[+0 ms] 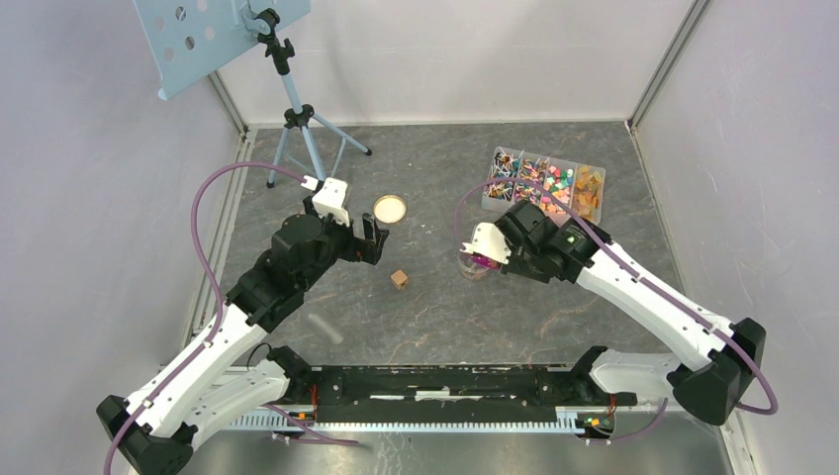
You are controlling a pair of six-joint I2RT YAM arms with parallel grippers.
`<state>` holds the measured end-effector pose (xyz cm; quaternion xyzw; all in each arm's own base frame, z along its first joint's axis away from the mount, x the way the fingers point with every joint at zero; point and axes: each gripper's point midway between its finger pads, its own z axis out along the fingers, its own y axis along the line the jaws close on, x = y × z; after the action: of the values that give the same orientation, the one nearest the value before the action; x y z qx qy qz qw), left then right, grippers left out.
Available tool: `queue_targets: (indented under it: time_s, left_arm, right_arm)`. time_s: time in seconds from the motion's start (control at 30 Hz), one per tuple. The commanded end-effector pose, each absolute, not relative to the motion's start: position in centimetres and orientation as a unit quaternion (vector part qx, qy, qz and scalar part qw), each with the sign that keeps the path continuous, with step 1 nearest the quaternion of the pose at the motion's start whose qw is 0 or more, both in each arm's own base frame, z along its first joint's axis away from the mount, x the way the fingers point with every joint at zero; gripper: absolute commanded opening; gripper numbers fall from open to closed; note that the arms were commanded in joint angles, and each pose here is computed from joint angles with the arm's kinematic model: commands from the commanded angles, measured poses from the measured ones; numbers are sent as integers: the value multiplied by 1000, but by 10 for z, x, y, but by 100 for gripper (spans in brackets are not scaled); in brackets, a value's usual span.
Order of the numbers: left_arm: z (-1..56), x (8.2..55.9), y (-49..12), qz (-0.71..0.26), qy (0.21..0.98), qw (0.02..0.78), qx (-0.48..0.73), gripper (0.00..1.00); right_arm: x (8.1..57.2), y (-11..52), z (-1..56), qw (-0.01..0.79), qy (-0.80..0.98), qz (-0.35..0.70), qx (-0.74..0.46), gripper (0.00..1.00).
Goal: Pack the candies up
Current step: Place the fake candies in the packing bottle.
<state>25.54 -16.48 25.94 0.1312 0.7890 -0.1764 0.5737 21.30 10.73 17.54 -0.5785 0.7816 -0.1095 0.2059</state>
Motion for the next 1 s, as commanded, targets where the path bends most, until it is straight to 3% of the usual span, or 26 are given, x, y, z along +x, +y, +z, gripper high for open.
queue_targets:
  time_s: [0.0, 0.97]
  left_arm:
    - [272, 259, -162, -166, 770, 599, 144, 100]
    - [272, 259, -162, -166, 769, 600, 145, 100]
  right_arm:
    - [220, 107, 191, 212, 786, -143, -563, 0]
    - [228, 101, 187, 183, 773, -204, -572, 0]
